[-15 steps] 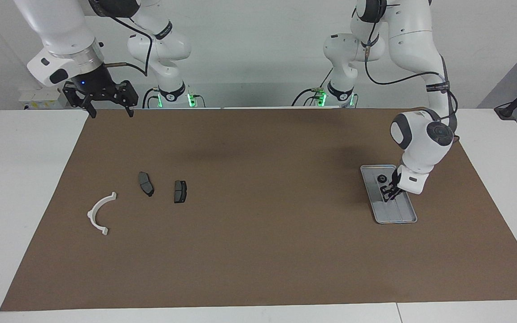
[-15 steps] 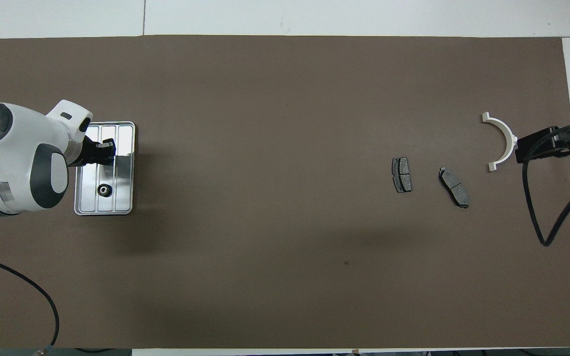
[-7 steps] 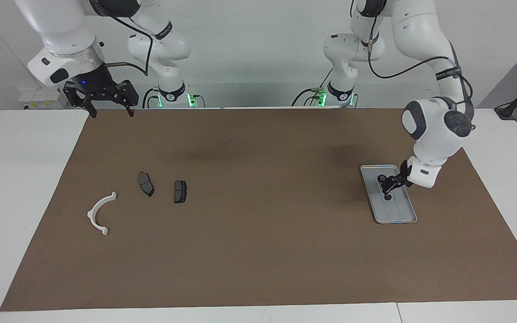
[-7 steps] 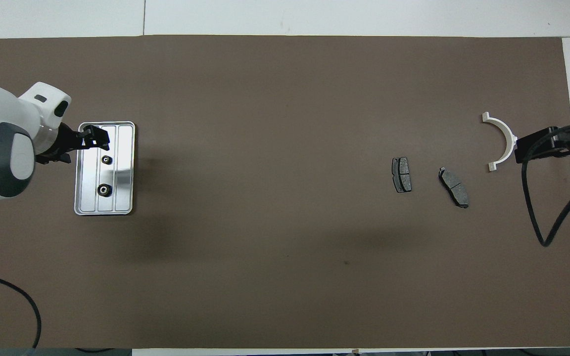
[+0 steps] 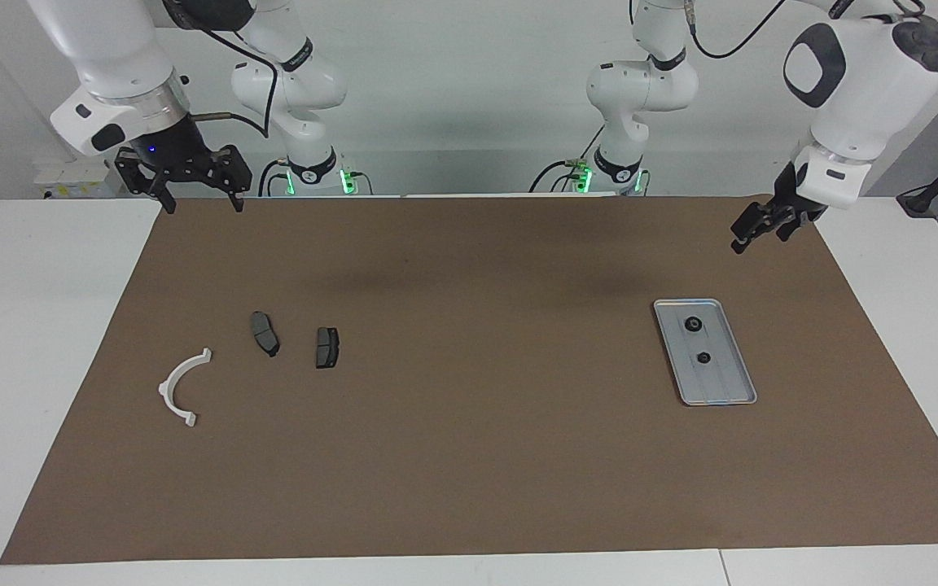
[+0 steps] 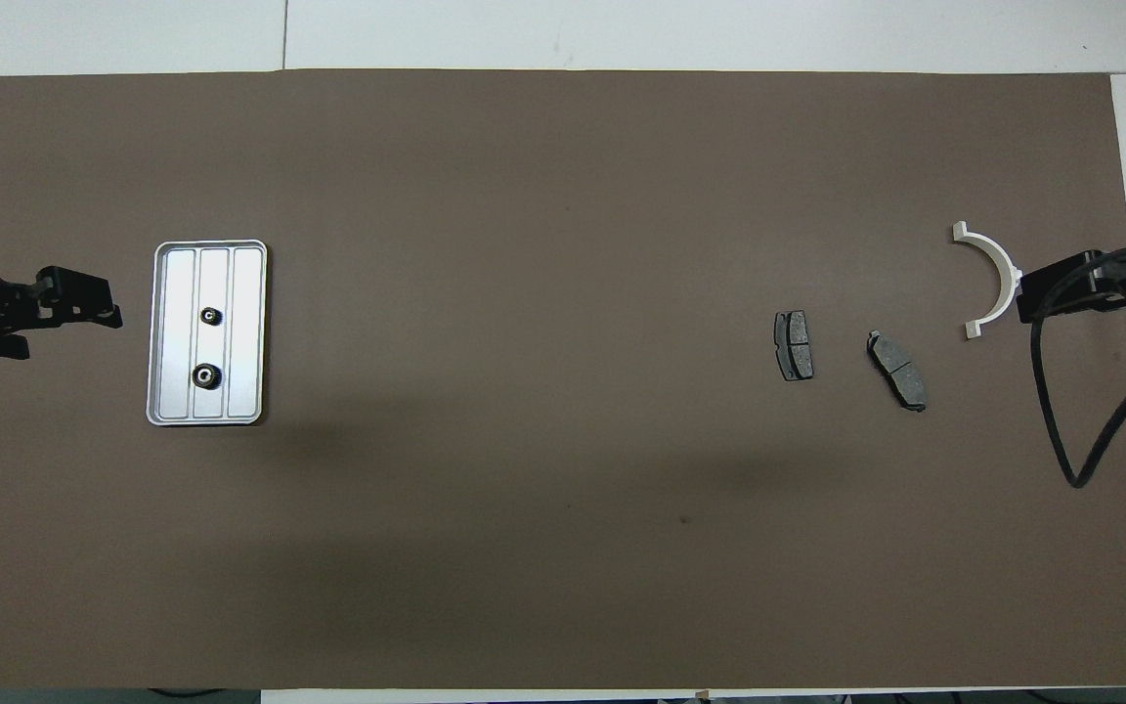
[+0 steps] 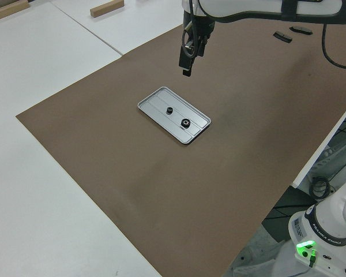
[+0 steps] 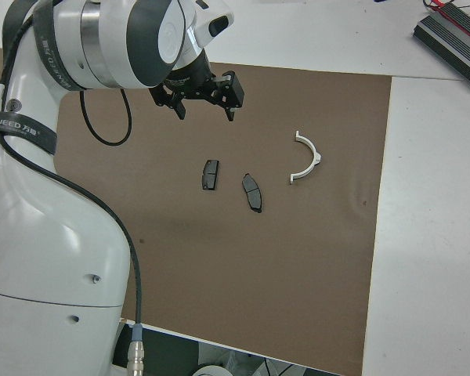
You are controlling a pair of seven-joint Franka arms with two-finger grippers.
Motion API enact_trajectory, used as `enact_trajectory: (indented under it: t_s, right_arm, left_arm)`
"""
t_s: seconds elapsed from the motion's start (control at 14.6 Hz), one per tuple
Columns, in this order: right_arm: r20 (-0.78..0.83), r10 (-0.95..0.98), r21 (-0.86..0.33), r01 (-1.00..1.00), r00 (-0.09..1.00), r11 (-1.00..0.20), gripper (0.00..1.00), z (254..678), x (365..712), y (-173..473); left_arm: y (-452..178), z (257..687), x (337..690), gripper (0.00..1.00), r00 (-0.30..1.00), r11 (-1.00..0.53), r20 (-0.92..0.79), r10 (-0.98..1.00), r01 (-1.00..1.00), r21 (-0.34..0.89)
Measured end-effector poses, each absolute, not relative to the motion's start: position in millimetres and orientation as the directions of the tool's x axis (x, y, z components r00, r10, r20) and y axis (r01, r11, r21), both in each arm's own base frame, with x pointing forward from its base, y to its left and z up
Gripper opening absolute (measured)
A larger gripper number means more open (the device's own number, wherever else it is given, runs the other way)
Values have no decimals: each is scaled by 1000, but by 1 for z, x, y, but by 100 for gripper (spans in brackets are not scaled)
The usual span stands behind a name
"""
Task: Pick bearing gear from pile to tray
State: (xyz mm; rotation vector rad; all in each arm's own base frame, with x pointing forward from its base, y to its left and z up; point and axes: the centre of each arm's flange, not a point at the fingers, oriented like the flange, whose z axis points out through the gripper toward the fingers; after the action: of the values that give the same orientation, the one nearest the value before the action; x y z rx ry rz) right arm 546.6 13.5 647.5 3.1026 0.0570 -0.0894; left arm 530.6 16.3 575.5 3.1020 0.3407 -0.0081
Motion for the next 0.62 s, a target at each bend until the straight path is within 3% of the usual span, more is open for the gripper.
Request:
enact_trajectory:
  t_s: [0.62]
  right_arm:
    - [-58, 36, 36, 38, 998, -999, 100, 648, 547, 14]
  left_arm:
    - [31, 582, 557, 100, 986, -986, -18, 166, 167, 3]
